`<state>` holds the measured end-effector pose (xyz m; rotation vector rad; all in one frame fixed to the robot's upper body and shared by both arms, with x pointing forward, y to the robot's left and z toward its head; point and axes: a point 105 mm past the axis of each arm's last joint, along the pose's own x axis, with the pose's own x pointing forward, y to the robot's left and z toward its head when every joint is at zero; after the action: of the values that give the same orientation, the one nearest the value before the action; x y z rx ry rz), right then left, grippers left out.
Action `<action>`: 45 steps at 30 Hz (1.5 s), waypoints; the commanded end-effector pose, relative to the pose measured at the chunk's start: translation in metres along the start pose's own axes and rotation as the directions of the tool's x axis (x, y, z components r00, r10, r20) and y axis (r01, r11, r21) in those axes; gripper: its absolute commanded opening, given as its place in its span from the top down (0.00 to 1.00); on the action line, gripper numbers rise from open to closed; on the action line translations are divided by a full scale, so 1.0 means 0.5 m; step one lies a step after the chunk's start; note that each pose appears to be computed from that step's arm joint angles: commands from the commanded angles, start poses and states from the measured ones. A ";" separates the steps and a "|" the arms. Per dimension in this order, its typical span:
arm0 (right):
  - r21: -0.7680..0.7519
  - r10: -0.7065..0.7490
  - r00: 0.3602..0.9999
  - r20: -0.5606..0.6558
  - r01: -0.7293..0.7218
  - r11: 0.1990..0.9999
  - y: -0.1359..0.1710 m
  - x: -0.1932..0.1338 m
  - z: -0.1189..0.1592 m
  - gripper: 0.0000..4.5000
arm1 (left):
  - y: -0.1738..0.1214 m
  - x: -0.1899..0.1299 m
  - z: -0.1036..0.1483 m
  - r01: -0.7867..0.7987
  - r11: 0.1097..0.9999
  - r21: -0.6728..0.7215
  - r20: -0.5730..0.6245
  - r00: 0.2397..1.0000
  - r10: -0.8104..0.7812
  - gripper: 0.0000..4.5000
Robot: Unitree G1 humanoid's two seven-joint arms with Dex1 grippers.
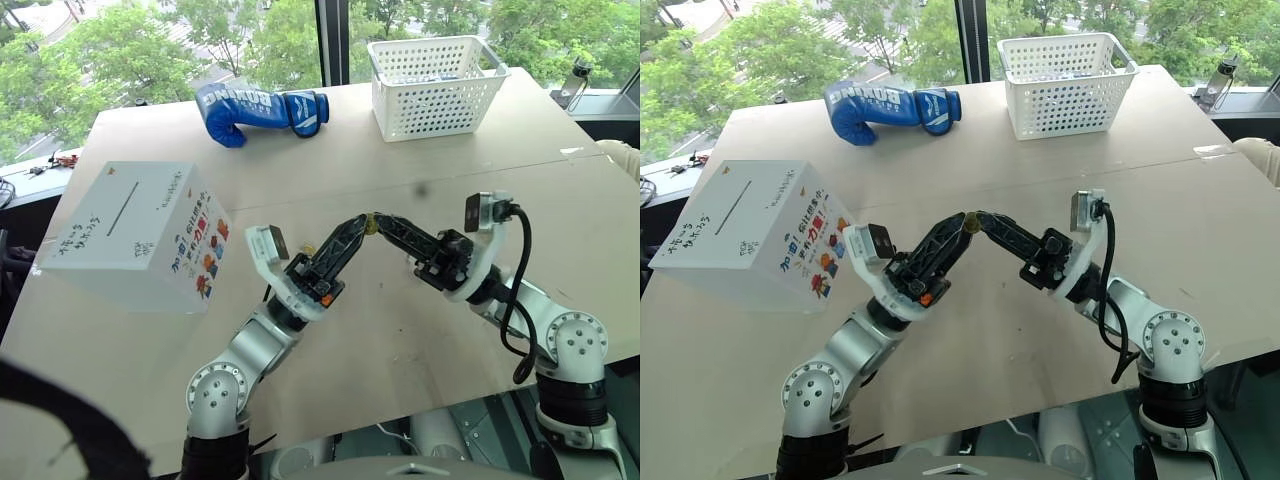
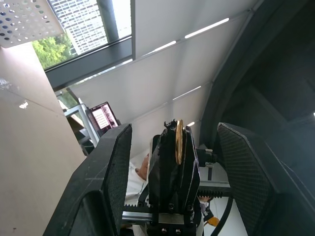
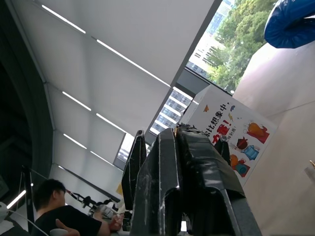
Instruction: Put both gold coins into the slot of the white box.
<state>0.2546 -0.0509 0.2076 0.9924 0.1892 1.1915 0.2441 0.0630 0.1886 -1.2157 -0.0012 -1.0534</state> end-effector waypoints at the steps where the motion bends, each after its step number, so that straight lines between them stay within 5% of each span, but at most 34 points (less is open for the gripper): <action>1: -0.028 0.060 0.998 0.003 -0.060 0.998 0.033 0.005 0.001 1.00 | -0.015 0.003 0.000 0.046 0.999 0.002 -0.008 0.999 -0.046 0.44; 3: -0.030 0.061 0.998 0.001 -0.061 0.998 0.033 0.005 0.001 1.00 | -0.016 0.003 0.001 0.052 0.999 0.005 -0.007 0.999 -0.052 0.54; 7: -0.032 0.061 0.998 -0.001 -0.061 0.998 0.033 0.005 0.001 1.00 | -0.019 0.004 0.001 0.068 0.998 0.007 -0.008 0.998 -0.068 0.95; 14: -0.050 0.038 0.999 0.007 -0.038 0.998 0.028 0.004 0.004 1.00 | -0.019 0.007 0.000 0.076 0.997 0.005 -0.013 0.997 -0.076 0.99; 19: -0.094 0.009 1.000 0.014 -0.008 0.996 0.020 -0.008 0.017 0.59 | -0.016 0.005 0.015 0.015 0.994 0.108 -0.010 1.000 -0.014 1.00; 21: -0.206 -0.068 0.998 0.004 0.067 0.976 -0.005 -0.027 0.045 0.40 | -0.046 0.003 0.064 -0.022 0.973 0.230 0.079 0.997 0.003 1.00; 22: -0.262 -0.091 0.996 -0.016 0.084 0.962 -0.012 -0.034 0.054 0.40 | -0.057 0.001 0.082 -0.049 0.955 0.292 0.110 0.994 0.017 1.00; 27: -0.523 -0.097 0.987 -0.132 0.014 0.852 -0.017 -0.021 0.099 0.40 | -0.098 0.008 0.141 -0.241 0.738 0.631 0.167 0.970 0.174 1.00; 33: -0.731 0.070 0.960 -0.272 -0.253 0.633 0.034 0.041 0.132 0.40 | -0.153 0.020 0.246 -0.434 0.361 0.826 0.333 0.891 0.309 1.00; 37: -0.760 0.149 0.929 -0.338 -0.363 0.539 0.061 0.065 0.135 0.40 | -0.196 0.021 0.311 -0.514 0.166 0.841 0.444 0.833 0.330 1.00; 45: -0.744 0.205 0.903 -0.378 -0.428 0.512 0.077 0.086 0.120 0.40 | -0.219 -0.004 0.386 -0.631 -0.060 0.774 0.587 0.679 0.441 1.00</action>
<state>0.2886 -0.0465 0.2746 0.0560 -0.3149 1.5031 0.2735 0.2054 0.3474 0.0242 -0.2673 -0.0626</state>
